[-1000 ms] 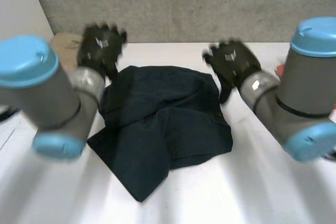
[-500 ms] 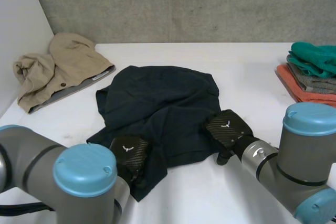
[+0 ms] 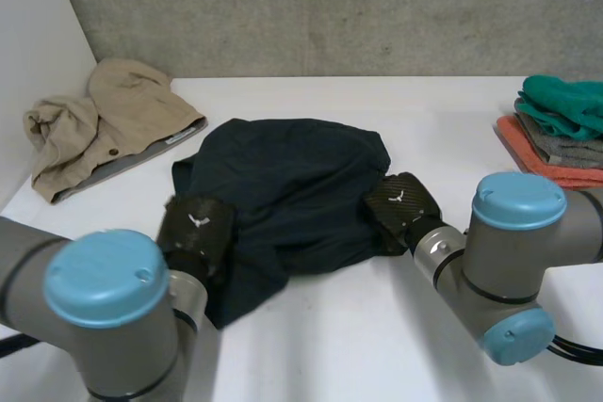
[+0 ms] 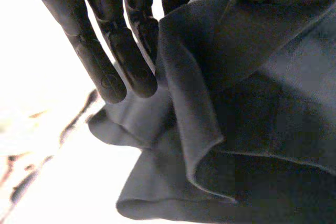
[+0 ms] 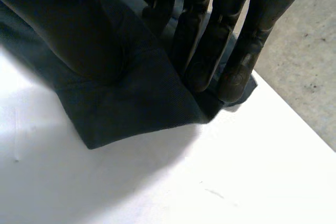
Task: Fold the laundry.
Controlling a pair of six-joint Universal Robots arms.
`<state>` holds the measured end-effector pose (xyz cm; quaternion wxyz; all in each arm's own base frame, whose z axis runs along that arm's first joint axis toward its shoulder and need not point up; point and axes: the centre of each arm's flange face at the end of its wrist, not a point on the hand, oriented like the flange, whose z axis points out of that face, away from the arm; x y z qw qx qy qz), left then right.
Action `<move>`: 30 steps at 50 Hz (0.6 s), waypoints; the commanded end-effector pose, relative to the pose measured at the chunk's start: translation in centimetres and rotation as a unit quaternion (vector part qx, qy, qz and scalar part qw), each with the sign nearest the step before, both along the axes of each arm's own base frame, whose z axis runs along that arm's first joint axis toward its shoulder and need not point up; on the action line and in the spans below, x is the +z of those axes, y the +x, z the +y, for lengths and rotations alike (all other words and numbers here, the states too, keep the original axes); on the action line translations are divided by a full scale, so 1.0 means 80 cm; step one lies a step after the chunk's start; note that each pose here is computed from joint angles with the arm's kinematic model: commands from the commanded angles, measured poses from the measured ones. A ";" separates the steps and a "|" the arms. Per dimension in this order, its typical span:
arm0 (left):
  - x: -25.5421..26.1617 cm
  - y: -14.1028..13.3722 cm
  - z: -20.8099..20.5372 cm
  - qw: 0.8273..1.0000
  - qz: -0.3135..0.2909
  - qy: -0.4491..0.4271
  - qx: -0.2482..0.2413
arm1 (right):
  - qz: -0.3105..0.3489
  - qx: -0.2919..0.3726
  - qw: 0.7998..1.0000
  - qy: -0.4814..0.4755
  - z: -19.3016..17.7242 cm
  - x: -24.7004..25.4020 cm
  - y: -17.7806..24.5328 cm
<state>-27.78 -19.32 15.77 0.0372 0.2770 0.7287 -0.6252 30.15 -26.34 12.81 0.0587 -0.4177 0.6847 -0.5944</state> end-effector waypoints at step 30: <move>0.053 0.011 0.016 0.993 -0.061 0.011 -0.100 | 0.155 0.029 0.987 0.035 0.051 0.114 -0.074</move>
